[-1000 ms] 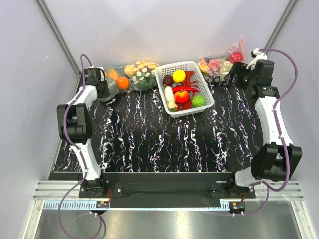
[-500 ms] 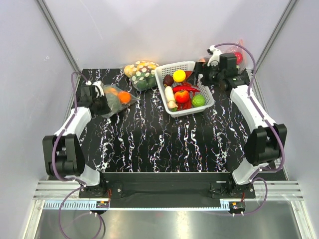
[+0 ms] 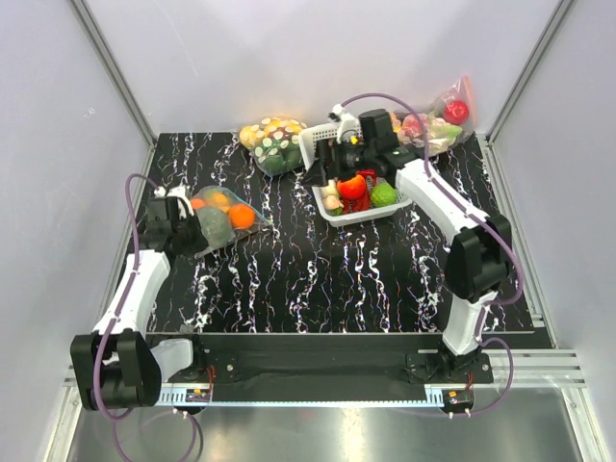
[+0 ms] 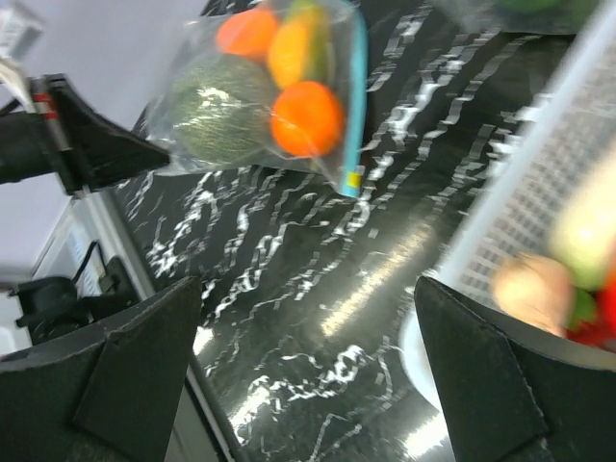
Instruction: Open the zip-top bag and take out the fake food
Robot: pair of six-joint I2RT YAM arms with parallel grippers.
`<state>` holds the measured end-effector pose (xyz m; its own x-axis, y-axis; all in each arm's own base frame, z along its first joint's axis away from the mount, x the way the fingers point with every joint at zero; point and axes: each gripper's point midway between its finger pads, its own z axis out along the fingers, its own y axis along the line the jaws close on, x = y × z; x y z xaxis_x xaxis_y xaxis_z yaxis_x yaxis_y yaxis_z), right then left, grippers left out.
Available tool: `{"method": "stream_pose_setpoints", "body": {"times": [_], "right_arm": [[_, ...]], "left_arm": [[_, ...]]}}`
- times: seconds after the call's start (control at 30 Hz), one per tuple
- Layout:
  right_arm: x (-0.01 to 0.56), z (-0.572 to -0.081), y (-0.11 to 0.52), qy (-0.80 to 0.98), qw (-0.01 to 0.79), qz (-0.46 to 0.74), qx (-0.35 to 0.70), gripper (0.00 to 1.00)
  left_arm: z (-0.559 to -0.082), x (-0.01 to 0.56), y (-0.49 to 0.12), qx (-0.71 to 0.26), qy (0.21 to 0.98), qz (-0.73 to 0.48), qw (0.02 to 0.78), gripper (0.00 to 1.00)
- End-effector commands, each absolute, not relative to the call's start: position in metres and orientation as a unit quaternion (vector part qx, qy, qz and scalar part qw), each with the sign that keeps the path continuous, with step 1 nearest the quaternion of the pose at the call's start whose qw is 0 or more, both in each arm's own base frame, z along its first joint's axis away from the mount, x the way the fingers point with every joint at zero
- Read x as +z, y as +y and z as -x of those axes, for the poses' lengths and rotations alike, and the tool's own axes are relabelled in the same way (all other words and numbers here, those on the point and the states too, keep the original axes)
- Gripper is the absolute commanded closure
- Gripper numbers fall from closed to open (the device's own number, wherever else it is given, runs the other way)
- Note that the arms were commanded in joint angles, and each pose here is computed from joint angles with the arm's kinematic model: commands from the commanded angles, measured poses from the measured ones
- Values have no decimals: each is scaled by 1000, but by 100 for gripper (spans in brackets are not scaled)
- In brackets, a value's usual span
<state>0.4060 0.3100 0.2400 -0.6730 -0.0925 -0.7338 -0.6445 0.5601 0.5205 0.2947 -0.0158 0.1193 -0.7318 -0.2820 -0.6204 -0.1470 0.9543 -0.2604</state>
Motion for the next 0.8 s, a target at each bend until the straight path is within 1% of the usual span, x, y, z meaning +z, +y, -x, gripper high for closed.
{"method": "stream_pose_setpoints", "body": {"times": [0.0, 0.13, 0.33, 0.57, 0.7, 0.77], "right_arm": [[249, -386, 347, 794, 312, 269, 446, 1], [221, -375, 375, 803, 263, 271, 461, 2], [190, -361, 404, 812, 228, 283, 457, 3], [148, -365, 428, 837, 219, 288, 411, 5], [119, -374, 431, 851, 215, 283, 386, 5], [113, -376, 436, 849, 218, 287, 386, 5]], "left_arm": [[-277, 108, -17, -98, 928, 142, 330, 100], [-266, 101, -26, -122, 929, 143, 317, 100], [-260, 93, -28, -125, 933, 140, 306, 100], [-262, 88, -38, -151, 937, 116, 292, 100], [-263, 95, -42, -163, 933, 112, 301, 100], [-266, 102, -44, -168, 930, 108, 307, 100]]}}
